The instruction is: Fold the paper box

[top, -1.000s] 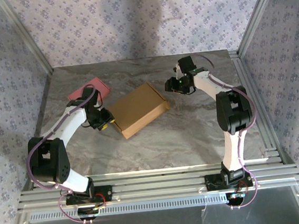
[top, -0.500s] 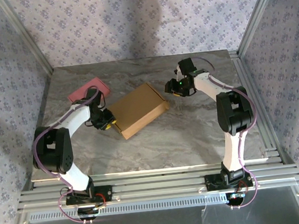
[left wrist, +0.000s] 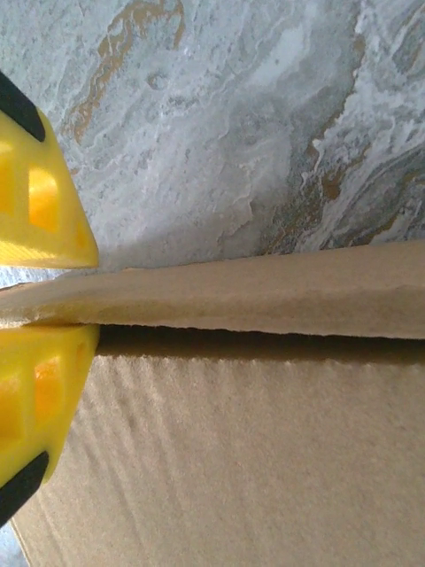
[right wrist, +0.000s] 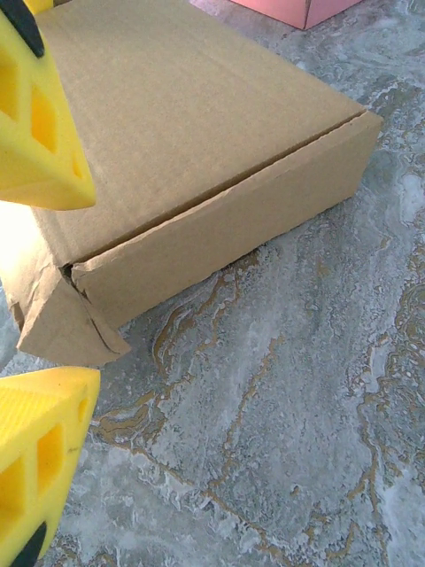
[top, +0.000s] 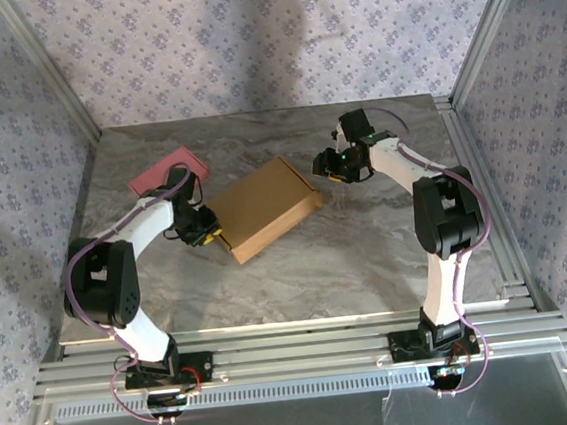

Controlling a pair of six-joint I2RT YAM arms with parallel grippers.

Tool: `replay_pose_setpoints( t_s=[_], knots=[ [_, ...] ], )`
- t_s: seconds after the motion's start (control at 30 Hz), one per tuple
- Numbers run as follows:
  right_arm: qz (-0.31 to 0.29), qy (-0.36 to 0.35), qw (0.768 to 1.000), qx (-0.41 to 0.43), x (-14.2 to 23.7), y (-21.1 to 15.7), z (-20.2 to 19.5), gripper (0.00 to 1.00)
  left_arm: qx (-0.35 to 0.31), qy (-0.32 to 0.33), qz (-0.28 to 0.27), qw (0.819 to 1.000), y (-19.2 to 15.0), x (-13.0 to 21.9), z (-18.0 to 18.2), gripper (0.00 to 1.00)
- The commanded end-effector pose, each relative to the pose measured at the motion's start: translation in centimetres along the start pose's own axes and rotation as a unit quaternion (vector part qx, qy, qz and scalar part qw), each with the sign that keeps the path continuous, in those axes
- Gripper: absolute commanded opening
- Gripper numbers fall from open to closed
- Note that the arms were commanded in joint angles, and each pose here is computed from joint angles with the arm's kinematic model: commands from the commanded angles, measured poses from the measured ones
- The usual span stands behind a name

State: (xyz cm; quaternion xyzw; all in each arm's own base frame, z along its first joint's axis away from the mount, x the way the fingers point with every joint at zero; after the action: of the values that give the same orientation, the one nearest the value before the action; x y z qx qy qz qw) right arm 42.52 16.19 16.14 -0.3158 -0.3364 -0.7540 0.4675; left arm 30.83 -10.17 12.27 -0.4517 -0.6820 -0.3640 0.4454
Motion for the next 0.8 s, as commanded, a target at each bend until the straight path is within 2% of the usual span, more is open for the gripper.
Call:
replay_pose_setpoints(
  t_s=[0.0,0.07,0.17,0.3,0.37,0.5,0.6,0.77],
  knots=[
    [-0.011,0.014,1.000,0.003,1.5,-0.1,1.1,0.51,0.007,0.038,0.029,0.999,-1.4,-1.9,1.4,0.18],
    [-0.013,0.014,1.000,0.005,1.7,-0.2,1.2,0.50,0.007,0.040,0.030,0.999,-1.4,-2.1,1.5,0.14],
    [-0.015,0.017,1.000,0.009,2.1,-0.3,1.2,0.50,0.006,0.038,0.028,0.999,-1.3,-1.5,1.2,0.00],
    [-0.014,0.021,0.999,0.022,3.2,-0.5,0.8,0.55,0.004,-0.006,0.041,0.999,-0.9,0.8,-0.6,0.00],
    [-0.012,0.031,0.999,0.012,4.1,-0.4,0.3,0.63,0.000,-0.050,0.059,0.997,-0.7,2.2,-1.8,0.00],
    [-0.001,0.047,0.998,-0.050,6.4,0.3,-1.0,0.68,0.008,-0.113,0.117,0.987,-1.1,4.6,-2.9,0.00],
    [-0.024,0.039,0.995,-0.094,9.0,0.3,-1.6,0.78,0.031,-0.161,0.153,0.974,-1.5,5.1,-3.0,0.00],
    [-0.020,0.059,0.976,-0.207,11.9,-0.3,-3.2,0.82,0.036,-0.201,0.211,0.956,-2.3,5.0,-3.3,0.00]
  ],
)
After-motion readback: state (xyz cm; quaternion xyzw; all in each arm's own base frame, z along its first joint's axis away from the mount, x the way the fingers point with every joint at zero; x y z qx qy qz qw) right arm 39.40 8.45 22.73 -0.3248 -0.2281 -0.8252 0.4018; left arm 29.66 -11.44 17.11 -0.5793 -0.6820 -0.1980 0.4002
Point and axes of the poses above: each hand's point on the last joint's axis, 136 mm out from that joint toward the fingers, its own x axis back along the fingers, its own z axis along the line the jaws close on, y = z × x, the point moved 7 cm from there along x, back along the fingers, and after that the axes turned 11 degrees about -x, right-handed, at the moved point
